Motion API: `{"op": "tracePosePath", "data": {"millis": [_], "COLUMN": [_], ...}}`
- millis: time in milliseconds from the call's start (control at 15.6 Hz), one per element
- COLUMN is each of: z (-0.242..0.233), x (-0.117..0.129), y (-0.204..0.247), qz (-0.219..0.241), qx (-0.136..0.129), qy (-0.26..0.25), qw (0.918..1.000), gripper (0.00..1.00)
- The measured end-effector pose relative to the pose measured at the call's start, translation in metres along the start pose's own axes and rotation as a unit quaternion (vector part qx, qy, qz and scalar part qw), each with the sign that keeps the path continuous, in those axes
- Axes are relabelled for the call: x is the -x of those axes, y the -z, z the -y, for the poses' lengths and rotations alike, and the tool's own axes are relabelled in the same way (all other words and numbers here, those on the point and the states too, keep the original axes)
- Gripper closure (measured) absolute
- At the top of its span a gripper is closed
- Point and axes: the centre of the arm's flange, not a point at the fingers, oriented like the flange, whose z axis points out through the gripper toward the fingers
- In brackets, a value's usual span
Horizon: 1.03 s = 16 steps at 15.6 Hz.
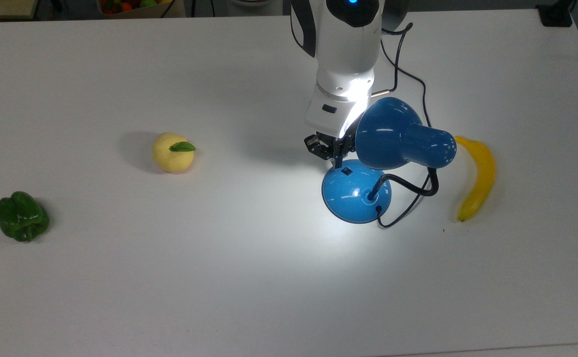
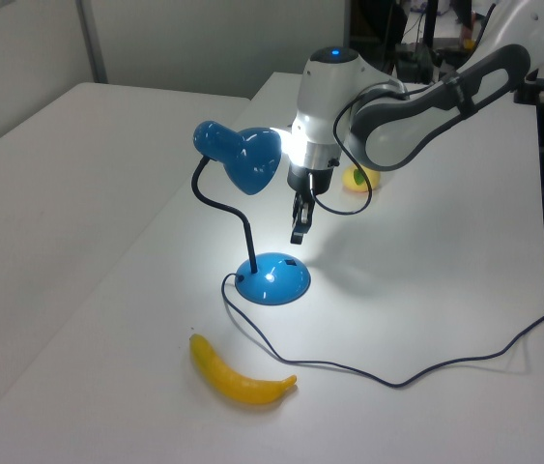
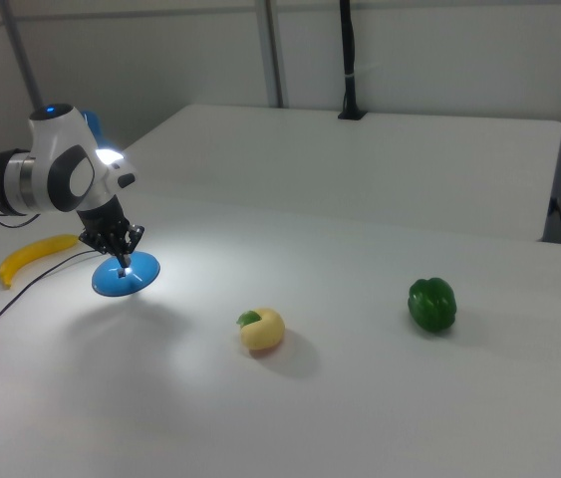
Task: Turn off lamp
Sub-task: 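Press down on the lamp base switch with the gripper fingertips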
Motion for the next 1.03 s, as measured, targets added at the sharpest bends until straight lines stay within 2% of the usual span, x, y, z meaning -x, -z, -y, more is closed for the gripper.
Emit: {"op": "tracePosePath", "data": {"millis": [1029], "z": [0.021], "x": [0.002], "y": [-0.021], "qz": [-0.001], "qx": [-0.004], "qy": [0.015], "qw": [0.9999], "gripper": [0.99]}}
